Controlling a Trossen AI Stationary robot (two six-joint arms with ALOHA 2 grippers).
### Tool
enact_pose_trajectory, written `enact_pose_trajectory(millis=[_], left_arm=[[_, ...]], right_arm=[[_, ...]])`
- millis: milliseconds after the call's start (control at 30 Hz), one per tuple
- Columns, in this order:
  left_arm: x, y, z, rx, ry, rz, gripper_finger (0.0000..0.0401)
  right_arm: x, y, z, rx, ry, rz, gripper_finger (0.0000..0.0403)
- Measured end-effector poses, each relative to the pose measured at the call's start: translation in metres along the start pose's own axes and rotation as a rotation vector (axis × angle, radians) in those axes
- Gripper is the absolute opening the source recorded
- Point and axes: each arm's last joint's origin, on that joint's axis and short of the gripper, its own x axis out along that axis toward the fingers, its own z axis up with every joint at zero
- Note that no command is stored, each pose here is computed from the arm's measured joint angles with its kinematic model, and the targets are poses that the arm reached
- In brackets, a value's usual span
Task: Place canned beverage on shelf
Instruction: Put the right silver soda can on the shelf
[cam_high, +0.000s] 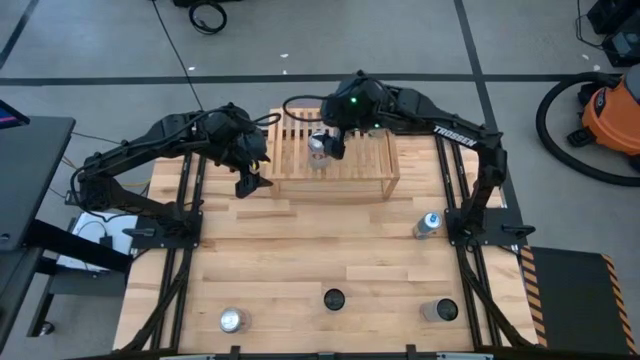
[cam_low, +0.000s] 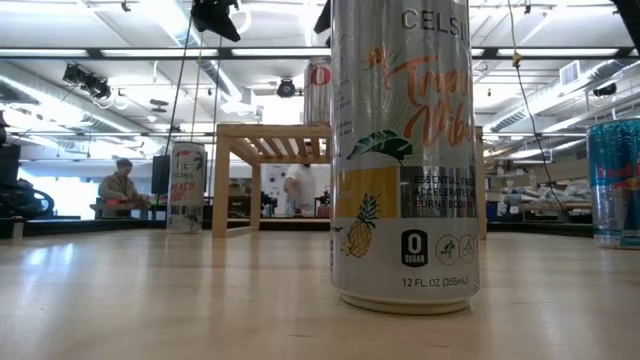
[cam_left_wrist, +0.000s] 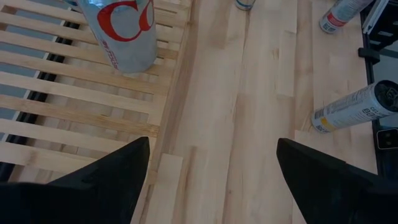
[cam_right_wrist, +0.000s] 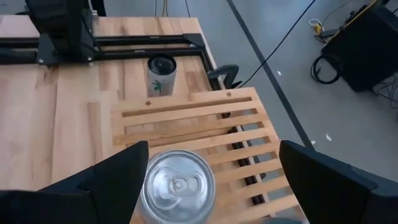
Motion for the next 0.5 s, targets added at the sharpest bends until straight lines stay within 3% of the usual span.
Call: enact_pose_trajectory(millis=[267,500], left_arm=[[0.000,0.000,-0.003,-0.027,0.031,-0.001,0.0355],[0.000,0.000,-0.004,-0.028,0.038,0.000,0.0355]], right_arm=[[-0.008,0.017,-0.019,0.023,0.231,0.063,0.0346],[0.004,0.046,-0.032,0.027,0.311,0.110,0.0248]])
